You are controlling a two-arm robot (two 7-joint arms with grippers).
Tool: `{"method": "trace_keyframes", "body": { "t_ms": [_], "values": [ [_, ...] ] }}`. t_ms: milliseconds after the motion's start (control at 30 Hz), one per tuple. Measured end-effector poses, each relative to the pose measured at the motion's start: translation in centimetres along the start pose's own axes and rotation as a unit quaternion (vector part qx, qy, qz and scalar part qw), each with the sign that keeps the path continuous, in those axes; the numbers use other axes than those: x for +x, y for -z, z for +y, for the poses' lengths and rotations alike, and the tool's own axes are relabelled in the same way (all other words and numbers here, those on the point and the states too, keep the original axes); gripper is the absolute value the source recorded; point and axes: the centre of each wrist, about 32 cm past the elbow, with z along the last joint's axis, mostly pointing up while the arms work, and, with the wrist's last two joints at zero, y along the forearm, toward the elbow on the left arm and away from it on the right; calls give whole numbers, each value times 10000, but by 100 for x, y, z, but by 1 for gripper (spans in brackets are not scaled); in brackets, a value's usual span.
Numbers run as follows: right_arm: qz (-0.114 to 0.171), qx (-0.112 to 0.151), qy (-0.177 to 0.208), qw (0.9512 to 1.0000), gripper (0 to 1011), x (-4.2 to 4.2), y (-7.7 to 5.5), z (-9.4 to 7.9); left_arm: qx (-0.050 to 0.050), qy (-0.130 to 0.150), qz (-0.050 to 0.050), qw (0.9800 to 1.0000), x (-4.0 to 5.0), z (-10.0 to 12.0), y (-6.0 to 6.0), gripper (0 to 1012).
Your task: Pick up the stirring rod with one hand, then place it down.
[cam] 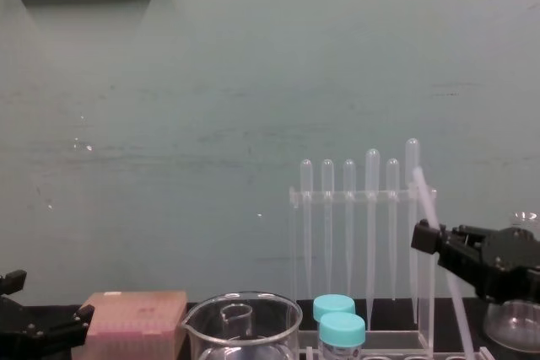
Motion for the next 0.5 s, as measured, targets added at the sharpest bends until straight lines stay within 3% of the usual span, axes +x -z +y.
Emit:
{"method": "trace_keyframes", "body": {
  "t_ms": [500],
  "values": [
    [152,-310,-22,9994,77,74,137,56,0,0,0,10000,0,0,0,1000]
  ]
}}
